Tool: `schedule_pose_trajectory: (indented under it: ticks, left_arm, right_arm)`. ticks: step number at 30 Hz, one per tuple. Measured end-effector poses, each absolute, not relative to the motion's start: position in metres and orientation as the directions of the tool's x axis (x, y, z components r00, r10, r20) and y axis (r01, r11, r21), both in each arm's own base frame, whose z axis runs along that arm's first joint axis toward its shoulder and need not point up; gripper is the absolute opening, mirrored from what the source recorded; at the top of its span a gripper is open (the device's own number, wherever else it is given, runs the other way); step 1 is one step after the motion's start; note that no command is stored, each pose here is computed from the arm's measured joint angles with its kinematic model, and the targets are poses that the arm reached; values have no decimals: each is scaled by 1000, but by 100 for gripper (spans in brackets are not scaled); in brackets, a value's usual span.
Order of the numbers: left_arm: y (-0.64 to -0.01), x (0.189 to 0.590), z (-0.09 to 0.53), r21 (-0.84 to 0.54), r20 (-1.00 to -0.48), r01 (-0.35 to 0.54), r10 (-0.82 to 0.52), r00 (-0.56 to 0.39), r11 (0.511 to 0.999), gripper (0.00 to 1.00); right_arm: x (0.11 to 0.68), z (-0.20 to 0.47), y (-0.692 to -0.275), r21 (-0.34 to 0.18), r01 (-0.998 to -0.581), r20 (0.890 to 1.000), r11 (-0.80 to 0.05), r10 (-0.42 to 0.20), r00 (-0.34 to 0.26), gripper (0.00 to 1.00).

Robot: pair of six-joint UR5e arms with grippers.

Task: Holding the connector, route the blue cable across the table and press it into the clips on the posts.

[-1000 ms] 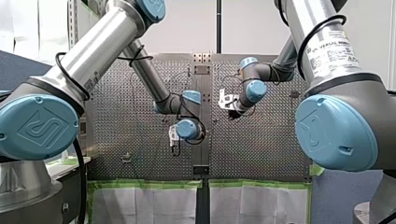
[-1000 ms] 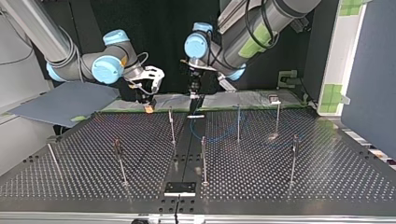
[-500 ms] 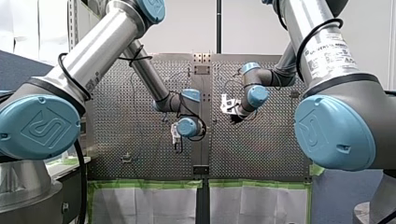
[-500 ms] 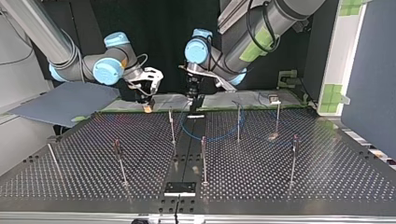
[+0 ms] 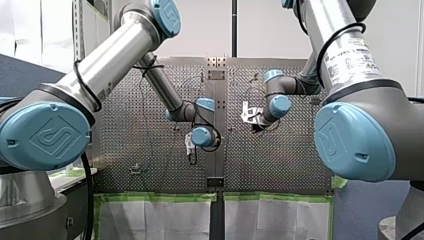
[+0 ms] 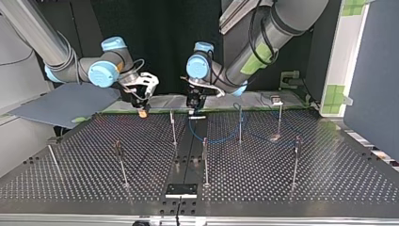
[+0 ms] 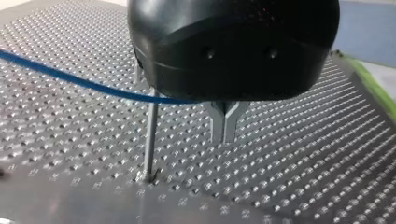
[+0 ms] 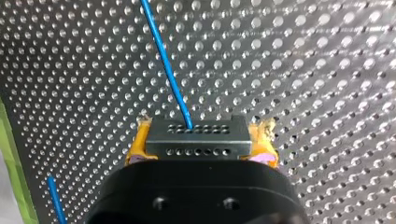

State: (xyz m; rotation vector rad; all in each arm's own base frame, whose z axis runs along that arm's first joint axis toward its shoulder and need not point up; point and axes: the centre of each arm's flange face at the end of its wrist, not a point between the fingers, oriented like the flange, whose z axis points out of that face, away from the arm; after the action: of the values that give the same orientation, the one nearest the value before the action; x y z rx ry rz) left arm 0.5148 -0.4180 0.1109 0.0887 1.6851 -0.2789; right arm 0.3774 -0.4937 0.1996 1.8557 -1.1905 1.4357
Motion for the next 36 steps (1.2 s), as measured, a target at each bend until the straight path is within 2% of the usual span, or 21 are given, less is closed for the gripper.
schedule_pose_trajectory:
  ticks: [13,25,26,27,29,30,31,32,33,34,36]
  left_arm:
    - [-413,561,146,-166,-985,200,-154,-73,966,0]
    - [-403,577,154,-164,-986,205,-152,-71,965,0]
    - [-403,577,154,-163,-986,204,-151,-73,965,5]
    - [-403,577,154,-161,-986,204,-148,-76,966,5]
    - [-404,575,153,-155,-987,205,-140,-84,966,32]
    - [-404,574,152,-152,-987,206,-136,-89,967,32]
    - [-405,572,151,-148,-987,207,-131,-96,967,57]
    - [-406,571,151,-146,-987,208,-127,-102,967,73]
    - [-407,569,150,-144,-986,209,-123,-108,967,73]
    - [-408,567,150,-141,-986,211,-118,-117,967,98]
    - [-409,565,148,-135,-985,212,-109,-131,968,100]
  right_arm:
    - [360,201,-512,-120,-877,948,-465,-315,38,0]
    - [345,208,-531,-123,-884,955,-450,-297,19,0]
    - [344,209,-532,-123,-885,955,-450,-295,18,0]
    - [343,209,-533,-123,-885,956,-450,-294,17,0]
    - [341,210,-535,-123,-886,956,-448,-292,15,0]
    - [341,210,-536,-122,-886,956,-447,-292,15,0]
    - [340,210,-536,-122,-887,956,-446,-291,15,0]
    - [340,211,-537,-121,-887,957,-446,-291,16,0]
    - [339,211,-537,-120,-887,957,-445,-290,16,0]
    - [339,211,-537,-119,-887,957,-445,-290,17,0]
    - [339,211,-537,-118,-888,957,-445,-289,18,0]
